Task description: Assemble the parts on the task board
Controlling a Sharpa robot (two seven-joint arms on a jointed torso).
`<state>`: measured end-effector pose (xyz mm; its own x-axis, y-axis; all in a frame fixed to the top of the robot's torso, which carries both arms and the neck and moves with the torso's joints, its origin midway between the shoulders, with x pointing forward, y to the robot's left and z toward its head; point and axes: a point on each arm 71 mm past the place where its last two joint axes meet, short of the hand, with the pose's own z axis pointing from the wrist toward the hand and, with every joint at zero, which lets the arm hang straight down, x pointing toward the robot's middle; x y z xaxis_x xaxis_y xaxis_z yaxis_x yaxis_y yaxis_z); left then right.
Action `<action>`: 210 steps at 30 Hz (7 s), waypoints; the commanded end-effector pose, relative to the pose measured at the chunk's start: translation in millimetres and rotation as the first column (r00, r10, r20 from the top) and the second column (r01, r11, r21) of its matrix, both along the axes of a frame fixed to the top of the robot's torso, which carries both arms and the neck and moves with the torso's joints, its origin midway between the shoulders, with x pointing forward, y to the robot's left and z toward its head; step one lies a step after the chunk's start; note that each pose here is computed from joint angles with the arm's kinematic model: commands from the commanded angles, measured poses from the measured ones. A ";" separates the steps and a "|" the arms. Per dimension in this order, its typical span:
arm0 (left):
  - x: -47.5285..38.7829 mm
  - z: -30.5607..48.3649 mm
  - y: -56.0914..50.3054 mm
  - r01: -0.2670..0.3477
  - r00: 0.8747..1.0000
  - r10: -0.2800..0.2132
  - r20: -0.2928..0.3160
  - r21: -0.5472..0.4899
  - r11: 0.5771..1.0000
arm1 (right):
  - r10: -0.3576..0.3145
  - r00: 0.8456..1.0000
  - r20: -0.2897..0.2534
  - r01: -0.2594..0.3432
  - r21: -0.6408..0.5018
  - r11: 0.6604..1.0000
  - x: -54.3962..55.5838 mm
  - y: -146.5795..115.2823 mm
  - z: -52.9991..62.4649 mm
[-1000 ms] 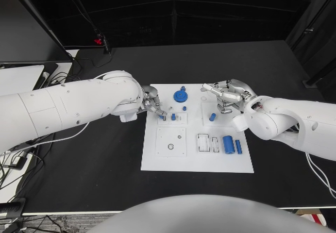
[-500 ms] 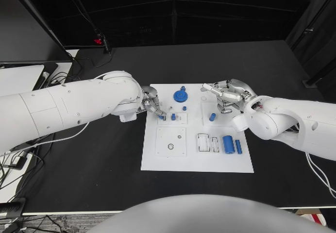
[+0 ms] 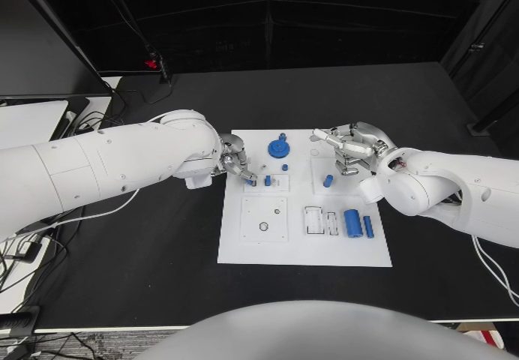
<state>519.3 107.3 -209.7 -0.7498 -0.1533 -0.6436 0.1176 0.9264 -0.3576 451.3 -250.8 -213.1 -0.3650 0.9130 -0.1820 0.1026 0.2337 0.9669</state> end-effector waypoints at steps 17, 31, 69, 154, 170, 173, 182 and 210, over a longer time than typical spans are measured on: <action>1.4 -1.6 -2.6 0.007 1.000 -0.007 -0.006 -0.001 1.000 | 0.006 1.000 0.008 -0.006 0.006 1.000 0.3 2.2 1.2; 0.5 -3.3 -6.2 0.020 1.000 -0.020 -0.020 0.009 1.000 | 0.006 1.000 0.008 -0.006 0.006 1.000 0.1 2.0 1.3; -2.8 -14.4 -2.9 0.019 0.998 -0.018 -0.054 0.027 0.999 | 0.008 1.000 0.008 -0.008 0.007 1.000 -0.3 2.2 1.4; -2.3 3.5 -46.8 0.658 0.364 -0.453 0.814 0.119 0.743 | -0.017 0.979 0.201 0.006 0.053 0.999 0.9 4.1 15.6; 1.3 -5.3 -61.5 0.671 0.334 -0.554 0.763 0.220 0.708 | -0.016 0.980 0.199 0.006 0.054 0.999 1.2 5.5 15.3; 1.6 -6.7 -62.1 0.674 0.333 -0.569 0.751 0.232 0.701 | -0.016 0.980 0.197 0.006 0.053 0.999 1.3 5.4 15.1; 0.7 -10.7 -64.2 0.687 0.304 -0.625 0.719 0.289 0.667 | -0.014 0.981 0.192 0.004 0.053 0.999 1.4 5.6 14.7; 6.7 -15.4 -68.2 0.661 0.303 -0.651 0.696 0.339 0.670 | -0.009 0.982 0.188 -0.002 0.055 0.998 0.2 6.5 15.0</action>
<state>525.1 39.4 -224.8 0.1166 0.1397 -0.9833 0.8963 0.4118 0.1648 452.0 -245.5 -199.6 -0.3218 0.9253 -0.2008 -0.0744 0.1867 0.9796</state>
